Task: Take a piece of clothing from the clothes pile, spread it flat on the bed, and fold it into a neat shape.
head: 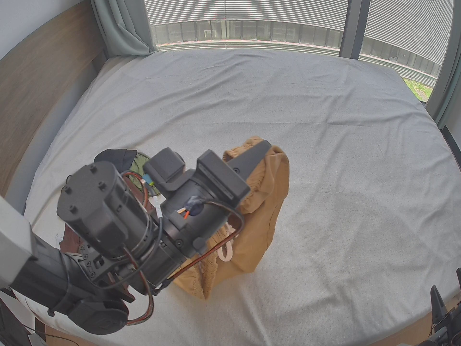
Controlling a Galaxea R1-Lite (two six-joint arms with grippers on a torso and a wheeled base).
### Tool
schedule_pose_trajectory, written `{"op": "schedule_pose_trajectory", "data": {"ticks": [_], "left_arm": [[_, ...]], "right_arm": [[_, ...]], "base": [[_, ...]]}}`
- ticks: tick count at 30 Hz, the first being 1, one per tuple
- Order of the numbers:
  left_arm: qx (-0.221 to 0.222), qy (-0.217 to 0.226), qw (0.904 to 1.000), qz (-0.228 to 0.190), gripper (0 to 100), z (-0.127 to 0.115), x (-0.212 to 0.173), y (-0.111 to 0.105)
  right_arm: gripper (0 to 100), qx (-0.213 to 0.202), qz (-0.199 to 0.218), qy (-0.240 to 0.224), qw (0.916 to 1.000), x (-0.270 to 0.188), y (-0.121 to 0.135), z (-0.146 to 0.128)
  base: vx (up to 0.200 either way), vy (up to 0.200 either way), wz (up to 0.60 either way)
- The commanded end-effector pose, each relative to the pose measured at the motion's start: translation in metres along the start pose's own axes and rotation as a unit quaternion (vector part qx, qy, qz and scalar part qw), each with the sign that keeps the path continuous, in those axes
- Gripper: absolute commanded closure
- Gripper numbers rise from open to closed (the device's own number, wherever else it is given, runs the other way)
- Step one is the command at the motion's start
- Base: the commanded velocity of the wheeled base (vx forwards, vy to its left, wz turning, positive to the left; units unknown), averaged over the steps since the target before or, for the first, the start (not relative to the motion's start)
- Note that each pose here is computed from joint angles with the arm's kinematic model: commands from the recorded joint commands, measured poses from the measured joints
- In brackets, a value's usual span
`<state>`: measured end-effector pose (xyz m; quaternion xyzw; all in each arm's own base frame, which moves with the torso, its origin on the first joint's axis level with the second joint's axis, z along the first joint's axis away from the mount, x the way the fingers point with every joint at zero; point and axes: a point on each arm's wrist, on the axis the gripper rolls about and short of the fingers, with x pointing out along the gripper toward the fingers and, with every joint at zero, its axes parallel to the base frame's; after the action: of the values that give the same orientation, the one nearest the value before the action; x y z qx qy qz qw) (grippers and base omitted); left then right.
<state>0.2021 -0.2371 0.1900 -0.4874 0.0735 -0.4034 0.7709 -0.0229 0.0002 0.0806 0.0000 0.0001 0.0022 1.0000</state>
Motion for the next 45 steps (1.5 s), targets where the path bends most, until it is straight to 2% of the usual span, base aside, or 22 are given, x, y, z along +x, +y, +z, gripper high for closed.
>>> {"op": "schedule_pose_trajectory", "data": {"ticks": [1, 4, 9, 13, 17, 24, 27, 32, 36, 39, 44, 45], "left_arm": [[-0.004, 0.023, 0.9997, 0.005, 100, -0.021, 0.014, 0.010], [-0.013, 0.033, 0.9994, -0.002, 100, -0.034, 0.024, 0.012], [-0.031, 0.035, 0.9988, -0.013, 100, -0.041, 0.037, 0.011], [-0.038, 0.063, 0.9969, -0.029, 100, -0.054, 0.037, 0.005], [-0.040, 0.072, 0.9959, -0.036, 100, -0.059, 0.037, 0.002], [-0.048, 0.080, 0.9931, -0.070, 100, -0.066, 0.042, -0.016], [-0.056, 0.078, 0.9904, -0.099, 100, -0.070, 0.048, -0.032], [-0.068, 0.048, 0.9858, -0.146, 100, -0.063, 0.061, -0.058], [-0.072, 0.033, 0.9832, -0.164, 100, -0.057, 0.065, -0.068], [-0.094, 0.027, 0.9773, -0.188, 100, -0.052, 0.062, -0.084], [-0.095, 0.004, 0.9772, -0.190, 100, -0.038, 0.059, -0.088], [-0.094, -0.003, 0.9788, -0.182, 100, -0.028, 0.055, -0.084]], "right_arm": [[0, 0.000, 0.000, 0.000, 1.0000, 0.000, 0.000, -0.005], [0, 0.000, 0.000, 0.000, 1.0000, 0.000, 0.000, -0.005], [0, 0.000, 0.000, 0.000, 1.0000, 0.000, 0.000, -0.005], [0, 0.000, 0.000, 0.000, 1.0000, 0.000, 0.000, -0.005], [0, 0.000, 0.000, 0.000, 1.0000, 0.000, 0.000, -0.005], [0, 0.000, 0.000, 0.000, 1.0000, 0.000, 0.000, -0.005], [0, 0.000, 0.000, 0.000, 1.0000, 0.000, 0.000, -0.005], [0, -0.001, 0.000, 0.000, 1.0000, 0.000, 0.000, -0.005], [0, -0.001, 0.000, 0.000, 1.0000, 0.000, 0.000, -0.005], [0, -0.001, 0.000, 0.000, 1.0000, 0.000, 0.000, -0.005], [0, -0.001, 0.000, 0.000, 1.0000, 0.000, 0.000, -0.005], [0, 0.000, 0.000, 0.000, 1.0000, 0.000, 0.000, -0.005]], "base": [[0.000, 0.000, 0.00], [0.000, 0.000, 0.00], [0.000, 0.000, 0.00], [0.000, 0.000, 0.00], [0.000, 0.000, 0.00], [0.000, 0.000, 0.00], [0.000, 0.000, 0.00], [0.000, 0.000, 0.00], [0.000, 0.000, 0.00], [0.000, 0.000, 0.00], [0.000, 0.000, 0.00], [0.000, 0.000, 0.00]]}}
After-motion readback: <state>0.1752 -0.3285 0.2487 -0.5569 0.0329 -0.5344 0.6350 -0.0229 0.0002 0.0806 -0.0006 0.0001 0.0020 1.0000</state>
